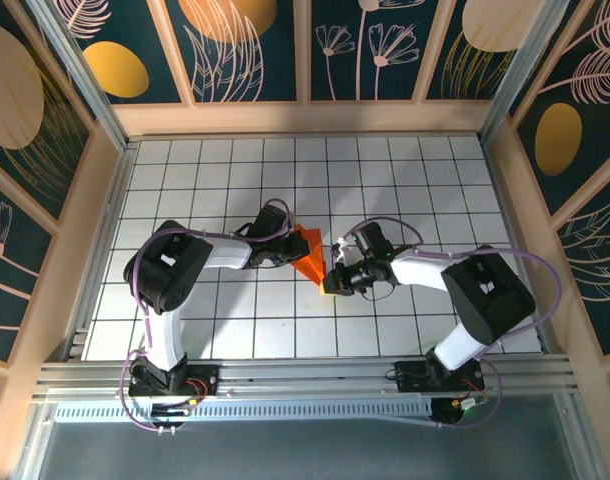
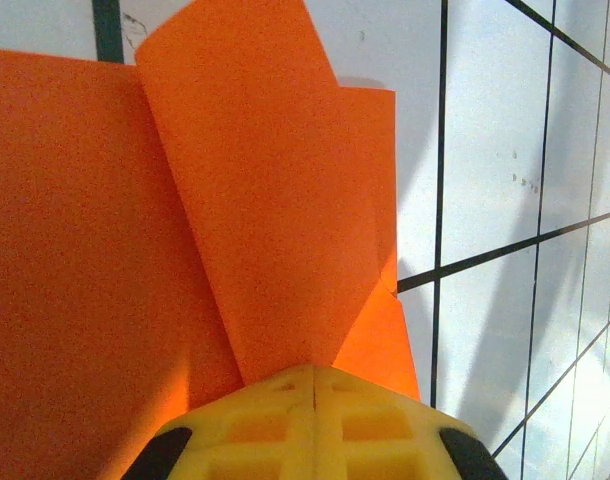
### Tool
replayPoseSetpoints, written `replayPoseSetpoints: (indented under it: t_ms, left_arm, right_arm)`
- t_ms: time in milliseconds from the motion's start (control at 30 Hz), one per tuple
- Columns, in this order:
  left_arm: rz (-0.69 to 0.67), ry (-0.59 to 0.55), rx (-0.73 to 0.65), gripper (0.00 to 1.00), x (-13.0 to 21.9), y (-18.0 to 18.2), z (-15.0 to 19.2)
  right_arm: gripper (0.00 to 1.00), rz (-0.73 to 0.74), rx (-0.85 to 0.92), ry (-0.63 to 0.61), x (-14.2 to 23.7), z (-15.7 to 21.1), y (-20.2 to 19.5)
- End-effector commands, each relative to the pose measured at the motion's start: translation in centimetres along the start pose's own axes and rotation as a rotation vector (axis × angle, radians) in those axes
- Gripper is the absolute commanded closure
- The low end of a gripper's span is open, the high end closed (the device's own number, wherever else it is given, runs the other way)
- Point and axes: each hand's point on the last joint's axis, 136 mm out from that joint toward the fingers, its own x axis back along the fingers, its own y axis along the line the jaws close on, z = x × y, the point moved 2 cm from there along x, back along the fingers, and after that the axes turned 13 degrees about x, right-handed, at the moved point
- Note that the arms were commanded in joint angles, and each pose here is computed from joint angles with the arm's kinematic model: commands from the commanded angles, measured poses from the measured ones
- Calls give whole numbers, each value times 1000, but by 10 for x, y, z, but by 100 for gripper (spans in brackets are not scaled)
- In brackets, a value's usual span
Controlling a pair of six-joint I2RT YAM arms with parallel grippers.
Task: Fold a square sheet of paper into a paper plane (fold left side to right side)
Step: Fourth fold the wing at the center of the table.
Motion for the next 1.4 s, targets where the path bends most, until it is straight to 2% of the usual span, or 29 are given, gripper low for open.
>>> replayPoseSetpoints:
  t_ms: [0,367,733,1367]
  left_arm:
    - [-130,-7,26,100,-6,36,3]
    - [-127,-5,27,100,-6,35,4]
    - [-129,-4,26,100,-6,36,4]
    - [-108,-6,20,100,-7,28,1]
  right_arm:
    - [100,-32,51,-54,15,-19,13]
    - [100,18,29,-108,-5,-55,-8]
    - [100,85,-24,-63,-17,-41,-33]
    - [100,123,-92,30,-27,-6,-52]
